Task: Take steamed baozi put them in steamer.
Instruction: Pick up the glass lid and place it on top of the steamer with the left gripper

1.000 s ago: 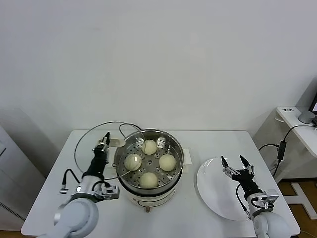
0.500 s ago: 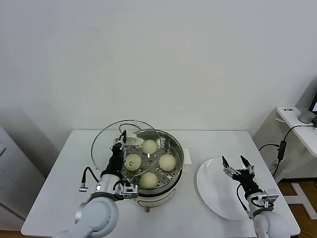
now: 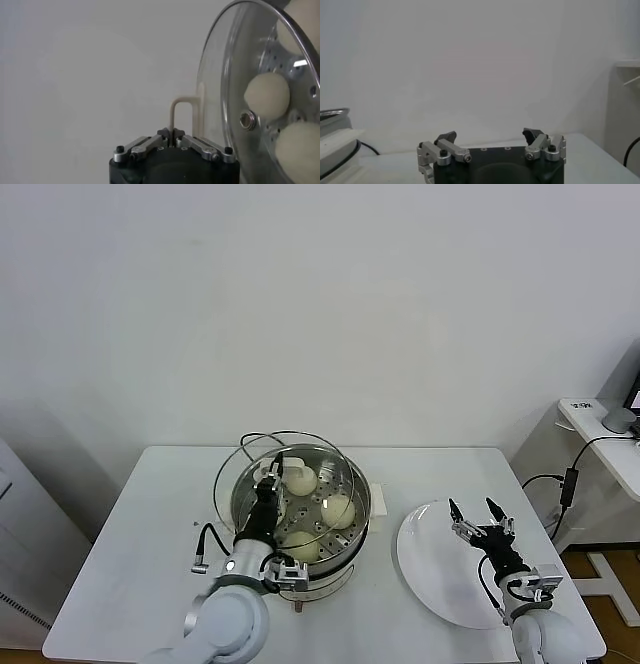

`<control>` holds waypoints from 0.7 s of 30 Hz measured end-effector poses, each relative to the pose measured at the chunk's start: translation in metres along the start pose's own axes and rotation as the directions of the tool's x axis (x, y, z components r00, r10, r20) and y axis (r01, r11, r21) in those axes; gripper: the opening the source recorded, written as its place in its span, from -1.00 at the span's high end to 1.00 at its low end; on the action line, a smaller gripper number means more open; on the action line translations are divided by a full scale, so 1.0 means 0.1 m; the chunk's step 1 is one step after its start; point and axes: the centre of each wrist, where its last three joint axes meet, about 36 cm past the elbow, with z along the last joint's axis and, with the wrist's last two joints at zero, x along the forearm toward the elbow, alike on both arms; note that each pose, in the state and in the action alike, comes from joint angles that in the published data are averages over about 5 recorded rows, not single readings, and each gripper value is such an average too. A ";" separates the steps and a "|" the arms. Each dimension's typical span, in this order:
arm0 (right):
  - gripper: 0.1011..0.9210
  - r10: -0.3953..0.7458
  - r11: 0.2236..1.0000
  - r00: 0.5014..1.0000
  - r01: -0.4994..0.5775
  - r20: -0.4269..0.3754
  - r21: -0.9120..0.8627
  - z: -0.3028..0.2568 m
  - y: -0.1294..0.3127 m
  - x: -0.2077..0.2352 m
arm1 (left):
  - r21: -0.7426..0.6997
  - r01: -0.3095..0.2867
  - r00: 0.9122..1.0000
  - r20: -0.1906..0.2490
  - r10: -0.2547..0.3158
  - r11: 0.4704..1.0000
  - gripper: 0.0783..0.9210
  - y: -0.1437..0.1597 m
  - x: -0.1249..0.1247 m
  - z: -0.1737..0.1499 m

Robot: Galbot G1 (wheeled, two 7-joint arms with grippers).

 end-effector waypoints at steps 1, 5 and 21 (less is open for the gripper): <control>-0.76 0.000 1.000 1.000 0.000 0.000 -0.001 0.00 0.00 0.00 | 0.000 -0.001 1.000 0.005 0.001 1.000 0.94 -0.01 0.00 -0.02; -0.76 0.001 1.000 1.000 -0.001 -0.001 -0.002 0.02 0.00 -0.01 | -0.001 -0.003 1.000 0.024 0.003 1.000 0.94 -0.04 0.00 -0.07; -0.76 0.004 1.000 1.000 -0.004 -0.003 -0.001 0.03 -0.02 -0.01 | -0.020 -0.014 0.998 0.058 0.015 1.000 0.94 -0.20 -0.01 -0.15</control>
